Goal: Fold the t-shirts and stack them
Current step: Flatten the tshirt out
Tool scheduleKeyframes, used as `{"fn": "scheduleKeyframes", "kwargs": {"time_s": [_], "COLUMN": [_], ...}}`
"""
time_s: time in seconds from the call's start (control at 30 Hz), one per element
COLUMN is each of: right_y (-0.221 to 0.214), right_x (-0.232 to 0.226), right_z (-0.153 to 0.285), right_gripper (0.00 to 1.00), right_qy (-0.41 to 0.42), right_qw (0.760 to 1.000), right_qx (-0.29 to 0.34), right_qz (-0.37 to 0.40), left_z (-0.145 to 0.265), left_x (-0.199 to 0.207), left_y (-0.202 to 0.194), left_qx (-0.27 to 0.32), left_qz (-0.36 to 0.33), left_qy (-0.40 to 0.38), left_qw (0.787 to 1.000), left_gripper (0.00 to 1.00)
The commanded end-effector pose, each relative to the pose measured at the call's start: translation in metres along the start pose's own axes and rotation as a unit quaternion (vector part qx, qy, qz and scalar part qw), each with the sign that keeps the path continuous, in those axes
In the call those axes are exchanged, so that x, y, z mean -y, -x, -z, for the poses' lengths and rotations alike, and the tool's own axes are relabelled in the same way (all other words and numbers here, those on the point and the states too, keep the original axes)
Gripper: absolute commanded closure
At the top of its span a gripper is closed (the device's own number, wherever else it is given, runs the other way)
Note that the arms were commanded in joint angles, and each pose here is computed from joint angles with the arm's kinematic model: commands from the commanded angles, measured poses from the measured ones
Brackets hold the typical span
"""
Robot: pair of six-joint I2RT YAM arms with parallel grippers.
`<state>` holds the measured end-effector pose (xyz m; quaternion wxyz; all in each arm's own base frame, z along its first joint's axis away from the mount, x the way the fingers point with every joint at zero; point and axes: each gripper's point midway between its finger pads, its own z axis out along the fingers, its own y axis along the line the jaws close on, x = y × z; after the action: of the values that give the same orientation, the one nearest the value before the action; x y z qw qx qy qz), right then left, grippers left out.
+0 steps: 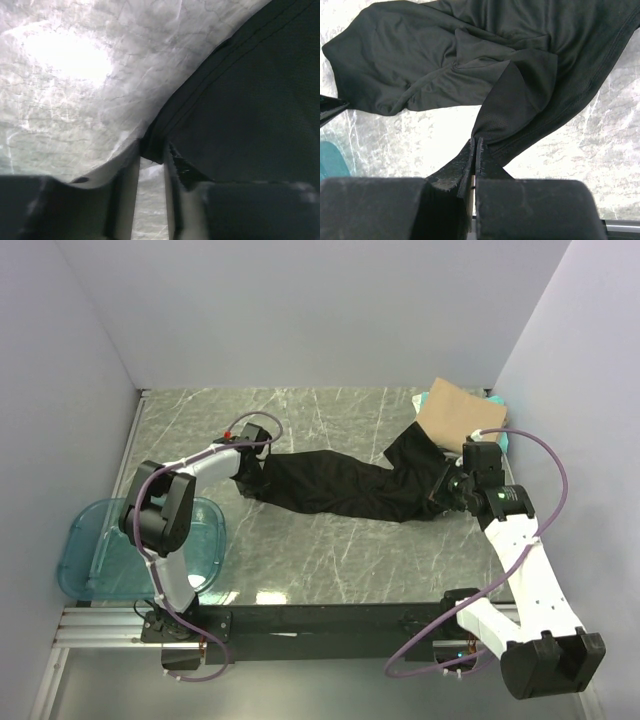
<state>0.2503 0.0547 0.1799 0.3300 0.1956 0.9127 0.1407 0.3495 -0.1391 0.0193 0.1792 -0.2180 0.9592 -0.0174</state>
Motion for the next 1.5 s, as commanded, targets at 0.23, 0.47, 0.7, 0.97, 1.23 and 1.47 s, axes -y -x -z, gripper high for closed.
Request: {"fn": "scheduleKeyframes", "kwargs": {"time_s": [0.23,0.47,0.7,0.97,1.23,1.47], "right_y": [-0.050,-0.137,-0.176,-0.148,-0.083,-0.055], "right_x": [0.005,0.015,0.022,-0.003,-0.003,0.007], "right_z": [0.016,0.037,0.046,0.051,-0.013,-0.073], "right_gripper": [1.00,1.00,1.00,0.52,0.41,0.44], "right_qy": [0.018,-0.011,-0.059,-0.040,-0.026,-0.018], "right_qw": [0.995,0.966,0.928,0.940,0.983,0.987], "right_qx": [-0.078,-0.224,-0.311,-0.270,-0.157,-0.157], "right_qz": [0.060,0.130,0.196,0.203,0.087,0.028], "left_z": [0.010,0.046,0.031,0.025,0.023,0.028], "left_x": [0.011,-0.018,-0.037,-0.050,-0.055,-0.055], "left_y": [0.032,0.089,0.081,0.075,0.061,0.059], "left_qx": [0.014,0.060,0.034,0.025,0.008,0.005], "left_qz": [-0.002,0.051,0.060,0.061,0.059,0.055], "left_qy": [-0.027,-0.049,-0.041,-0.034,-0.036,-0.039], "left_qw": [1.000,0.996,0.997,0.997,0.998,0.998], "left_gripper": [0.99,0.99,0.99,0.99,0.99,0.99]}}
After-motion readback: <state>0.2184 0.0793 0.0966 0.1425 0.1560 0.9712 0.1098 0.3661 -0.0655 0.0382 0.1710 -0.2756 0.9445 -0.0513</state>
